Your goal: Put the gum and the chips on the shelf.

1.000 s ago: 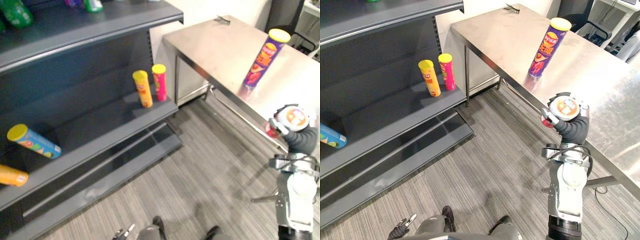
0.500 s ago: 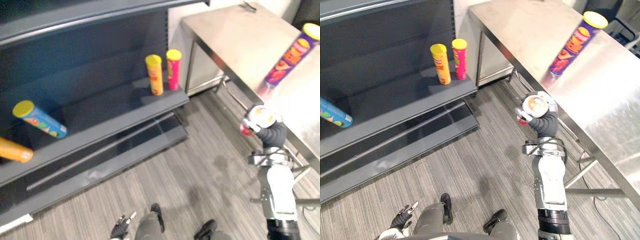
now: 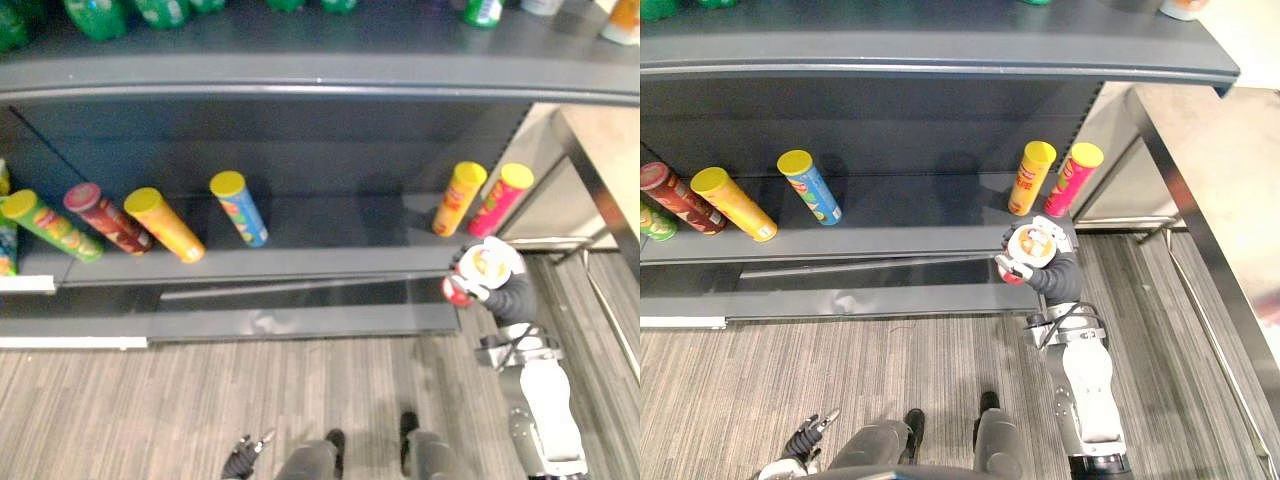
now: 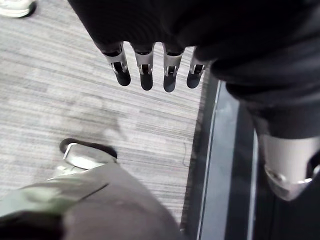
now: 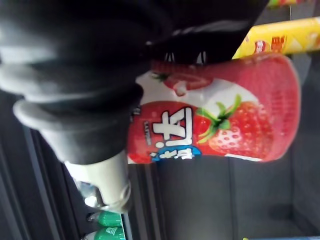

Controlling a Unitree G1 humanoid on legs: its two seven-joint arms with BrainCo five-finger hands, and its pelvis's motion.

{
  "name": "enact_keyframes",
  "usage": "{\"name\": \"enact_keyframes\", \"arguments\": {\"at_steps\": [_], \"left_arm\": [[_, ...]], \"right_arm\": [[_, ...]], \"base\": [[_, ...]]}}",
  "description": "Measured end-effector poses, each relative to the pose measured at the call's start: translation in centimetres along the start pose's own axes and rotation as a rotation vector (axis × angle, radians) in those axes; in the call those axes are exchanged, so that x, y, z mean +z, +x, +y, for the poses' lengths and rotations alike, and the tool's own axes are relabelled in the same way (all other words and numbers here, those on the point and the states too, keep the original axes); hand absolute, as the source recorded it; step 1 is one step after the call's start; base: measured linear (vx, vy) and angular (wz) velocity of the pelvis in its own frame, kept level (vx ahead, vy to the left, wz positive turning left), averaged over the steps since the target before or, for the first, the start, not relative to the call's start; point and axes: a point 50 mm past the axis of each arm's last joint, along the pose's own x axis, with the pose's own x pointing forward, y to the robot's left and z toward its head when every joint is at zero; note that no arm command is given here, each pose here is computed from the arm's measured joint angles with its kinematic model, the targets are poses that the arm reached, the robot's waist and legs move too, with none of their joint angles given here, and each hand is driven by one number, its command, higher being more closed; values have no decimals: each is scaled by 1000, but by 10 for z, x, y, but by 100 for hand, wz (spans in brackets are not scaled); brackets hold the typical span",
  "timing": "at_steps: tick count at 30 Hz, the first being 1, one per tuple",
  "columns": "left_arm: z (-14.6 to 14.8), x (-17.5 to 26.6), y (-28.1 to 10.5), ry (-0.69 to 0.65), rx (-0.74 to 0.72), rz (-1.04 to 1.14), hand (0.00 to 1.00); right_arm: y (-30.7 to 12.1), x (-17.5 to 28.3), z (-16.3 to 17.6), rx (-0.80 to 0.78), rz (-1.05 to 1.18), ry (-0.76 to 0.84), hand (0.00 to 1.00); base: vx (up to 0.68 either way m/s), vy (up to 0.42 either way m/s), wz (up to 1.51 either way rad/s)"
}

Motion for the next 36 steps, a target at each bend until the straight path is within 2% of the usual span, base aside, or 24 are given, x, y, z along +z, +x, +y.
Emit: {"name": "enact_keyframes", "arguments": {"at_steps": [4, 16, 27, 32, 36], "left_arm": [[2, -3, 0, -12, 6, 10, 0], [1, -2, 0, 7, -3, 13, 0], [0, -4, -1, 4, -21, 20, 0], [4, -19, -6, 12, 5, 76, 0], [2, -27, -7, 20, 0, 116, 0]], "right_arm": [[-4, 1, 3, 4, -10, 59, 100], [-21, -6, 2, -32, 44, 96, 100], [-30, -23, -13, -127, 132, 73, 100], [-24, -26, -11, -109, 132, 46, 100], [-30, -39, -14, -129, 213, 48, 100]], "base": [[97, -187, 5], [-1, -81, 19], [-59, -43, 35], [42, 72, -27], [57, 88, -41]]}}
